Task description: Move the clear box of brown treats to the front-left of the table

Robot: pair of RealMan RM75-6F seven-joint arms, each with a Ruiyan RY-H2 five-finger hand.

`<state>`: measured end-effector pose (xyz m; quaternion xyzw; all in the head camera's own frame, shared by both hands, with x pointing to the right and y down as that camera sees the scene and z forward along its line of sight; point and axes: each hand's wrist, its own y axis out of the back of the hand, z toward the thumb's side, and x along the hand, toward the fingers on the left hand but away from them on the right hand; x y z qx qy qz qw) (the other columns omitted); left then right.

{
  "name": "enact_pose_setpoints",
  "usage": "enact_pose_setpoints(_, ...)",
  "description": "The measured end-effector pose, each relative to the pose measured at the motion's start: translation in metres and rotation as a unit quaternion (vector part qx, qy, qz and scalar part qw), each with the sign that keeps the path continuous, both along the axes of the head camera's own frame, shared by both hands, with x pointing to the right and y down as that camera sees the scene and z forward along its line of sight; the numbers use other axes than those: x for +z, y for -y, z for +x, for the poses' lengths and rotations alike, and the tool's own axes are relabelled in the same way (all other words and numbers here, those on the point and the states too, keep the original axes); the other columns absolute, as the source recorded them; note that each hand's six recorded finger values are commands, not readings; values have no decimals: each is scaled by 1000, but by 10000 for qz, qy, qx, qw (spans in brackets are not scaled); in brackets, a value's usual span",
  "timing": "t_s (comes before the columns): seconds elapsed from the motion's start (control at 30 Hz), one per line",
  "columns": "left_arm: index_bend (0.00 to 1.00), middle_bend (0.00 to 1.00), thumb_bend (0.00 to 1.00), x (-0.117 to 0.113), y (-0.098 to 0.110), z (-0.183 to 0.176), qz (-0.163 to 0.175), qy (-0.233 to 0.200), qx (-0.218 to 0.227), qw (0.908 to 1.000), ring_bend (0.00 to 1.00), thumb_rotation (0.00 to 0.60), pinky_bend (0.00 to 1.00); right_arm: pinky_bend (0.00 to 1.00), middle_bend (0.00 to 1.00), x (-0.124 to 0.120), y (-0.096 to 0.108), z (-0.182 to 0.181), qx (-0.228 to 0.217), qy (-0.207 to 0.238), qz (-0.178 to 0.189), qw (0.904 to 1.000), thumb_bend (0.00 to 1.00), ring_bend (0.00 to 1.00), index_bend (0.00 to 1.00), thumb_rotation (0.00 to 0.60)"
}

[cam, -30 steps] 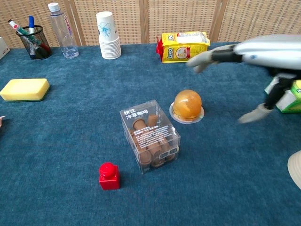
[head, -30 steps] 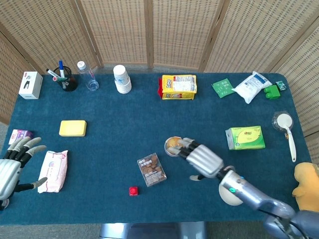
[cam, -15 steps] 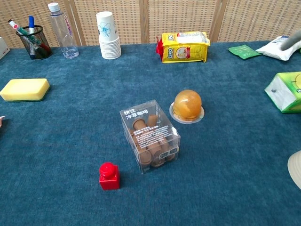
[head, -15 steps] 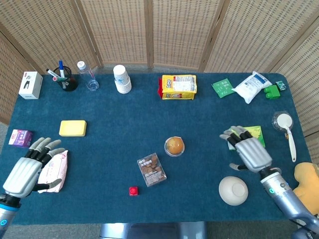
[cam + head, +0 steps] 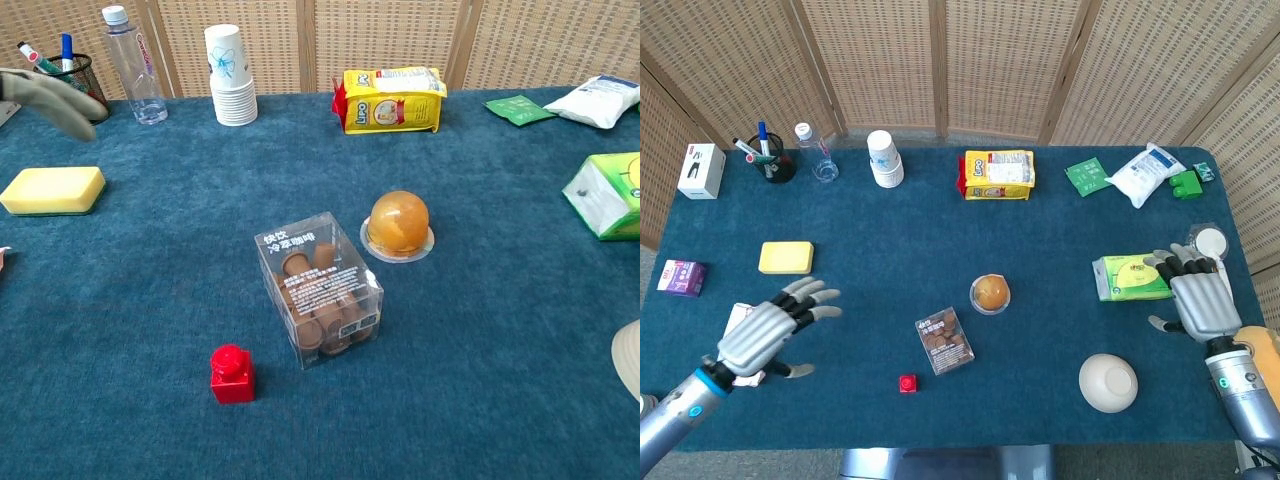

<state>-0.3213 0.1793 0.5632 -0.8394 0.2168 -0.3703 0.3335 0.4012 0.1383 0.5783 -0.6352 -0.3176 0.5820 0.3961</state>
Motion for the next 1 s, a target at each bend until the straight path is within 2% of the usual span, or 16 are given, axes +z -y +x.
enact_pose_setpoints(0.23,212,145,157,15,11,60,-167,-544,1103,9923,25,600,6,151,205,-2,1,20,303,-198,18,9993,13,94,218,600)
enact_pose_setpoints(0.5,233,158,161,39,14,128,-460,-1112,2199,9681,22,600,1,151,205,-4,0,34,524,-302,14,9982,12,95,218,600)
enact_pose_setpoints(0.8,252,164,163,56,10,169,-590,-1165,2987,9454,22,600,0,151,206,-13,-2,45,702,-318,112,9970,14,94,217,600)
enact_pose_setpoints(1.0,254,167,162,65,5,192,-458,-1125,3398,9326,18,600,0,151,206,-15,-3,51,788,-330,128,9963,14,95,218,600)
